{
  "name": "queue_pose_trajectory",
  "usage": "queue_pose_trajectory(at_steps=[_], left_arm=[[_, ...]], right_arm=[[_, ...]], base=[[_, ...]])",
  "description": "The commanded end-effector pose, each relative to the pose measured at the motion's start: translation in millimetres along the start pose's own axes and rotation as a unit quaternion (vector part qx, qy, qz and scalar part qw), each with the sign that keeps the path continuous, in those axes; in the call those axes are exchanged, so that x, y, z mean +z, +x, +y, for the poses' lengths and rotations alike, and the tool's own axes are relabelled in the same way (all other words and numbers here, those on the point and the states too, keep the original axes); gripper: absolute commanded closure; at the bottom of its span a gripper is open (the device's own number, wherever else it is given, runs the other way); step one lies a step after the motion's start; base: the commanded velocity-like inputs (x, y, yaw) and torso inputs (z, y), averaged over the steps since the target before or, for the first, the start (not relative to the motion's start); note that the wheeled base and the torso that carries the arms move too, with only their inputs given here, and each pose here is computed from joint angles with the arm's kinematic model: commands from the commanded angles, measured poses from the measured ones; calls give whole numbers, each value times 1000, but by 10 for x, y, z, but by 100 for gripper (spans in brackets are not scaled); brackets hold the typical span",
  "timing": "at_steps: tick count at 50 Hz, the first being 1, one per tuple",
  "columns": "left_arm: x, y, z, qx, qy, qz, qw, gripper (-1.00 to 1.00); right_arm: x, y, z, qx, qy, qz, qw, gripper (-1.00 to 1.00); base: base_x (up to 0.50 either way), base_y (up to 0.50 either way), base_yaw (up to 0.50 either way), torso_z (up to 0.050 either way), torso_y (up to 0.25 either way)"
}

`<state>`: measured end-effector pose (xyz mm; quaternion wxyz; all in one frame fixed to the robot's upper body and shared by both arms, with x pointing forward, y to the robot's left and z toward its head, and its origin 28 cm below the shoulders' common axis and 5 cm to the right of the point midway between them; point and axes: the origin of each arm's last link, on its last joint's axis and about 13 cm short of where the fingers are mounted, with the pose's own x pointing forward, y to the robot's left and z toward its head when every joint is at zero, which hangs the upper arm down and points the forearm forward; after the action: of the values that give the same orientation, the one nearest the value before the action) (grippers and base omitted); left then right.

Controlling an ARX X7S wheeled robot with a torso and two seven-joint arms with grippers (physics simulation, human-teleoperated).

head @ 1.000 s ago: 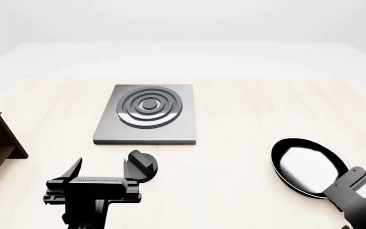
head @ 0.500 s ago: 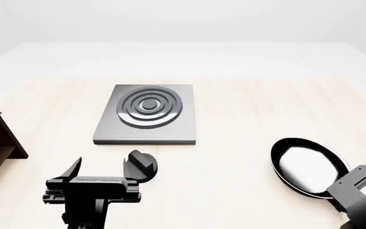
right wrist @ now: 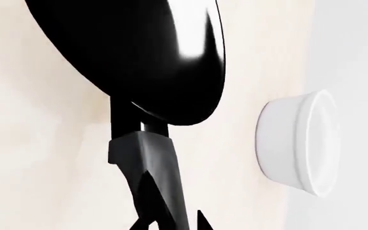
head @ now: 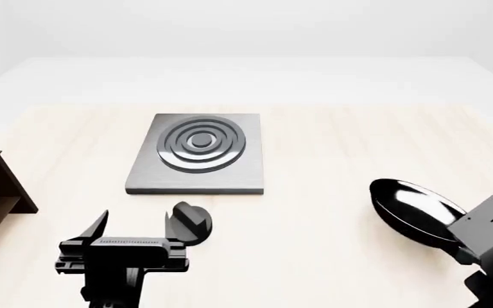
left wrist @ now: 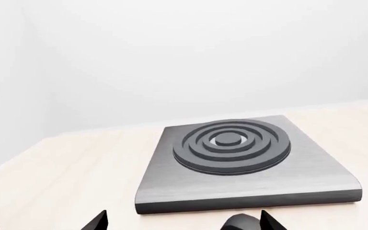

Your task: Turn on the stove and put the frying pan on it.

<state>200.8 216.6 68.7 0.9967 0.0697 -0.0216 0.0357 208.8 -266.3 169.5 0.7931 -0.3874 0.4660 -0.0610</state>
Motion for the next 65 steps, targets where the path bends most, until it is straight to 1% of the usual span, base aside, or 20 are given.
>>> queue_pose_trajectory(at_steps=[1, 16, 32, 40, 41, 48, 65], left_arm=[[2, 9, 13, 1, -2, -2, 1000, -100], [-7, 6, 15, 2, -2, -1, 1000, -100], [-9, 0, 16, 1, -3, -1, 1000, -100], [-8, -1, 17, 1, -4, -1, 1000, -100], [-8, -1, 20, 1, -4, -1, 1000, -100], [-9, 7, 32, 4, -4, -1, 1000, -100], [3, 12, 56, 8, -5, -2, 1000, -100]], right_arm=[[168, -199, -254, -59, 10, -42, 997, 100], [378, -457, -478, -92, 3, -69, 993, 100], [580, -633, -619, -128, 8, -106, 986, 100], [697, -660, -646, -136, 6, -120, 983, 100], [772, -658, -654, -139, 10, -131, 982, 100], [980, -614, -661, -147, 14, -151, 977, 100], [1411, -632, -685, -155, 14, -203, 967, 100]], base=[[0, 0, 0, 0, 0], [0, 0, -1, 0, 0], [0, 0, 0, 0, 1], [0, 0, 0, 0, 1], [0, 0, 0, 0, 10], [0, 0, 0, 0, 0], [0, 0, 0, 0, 2]])
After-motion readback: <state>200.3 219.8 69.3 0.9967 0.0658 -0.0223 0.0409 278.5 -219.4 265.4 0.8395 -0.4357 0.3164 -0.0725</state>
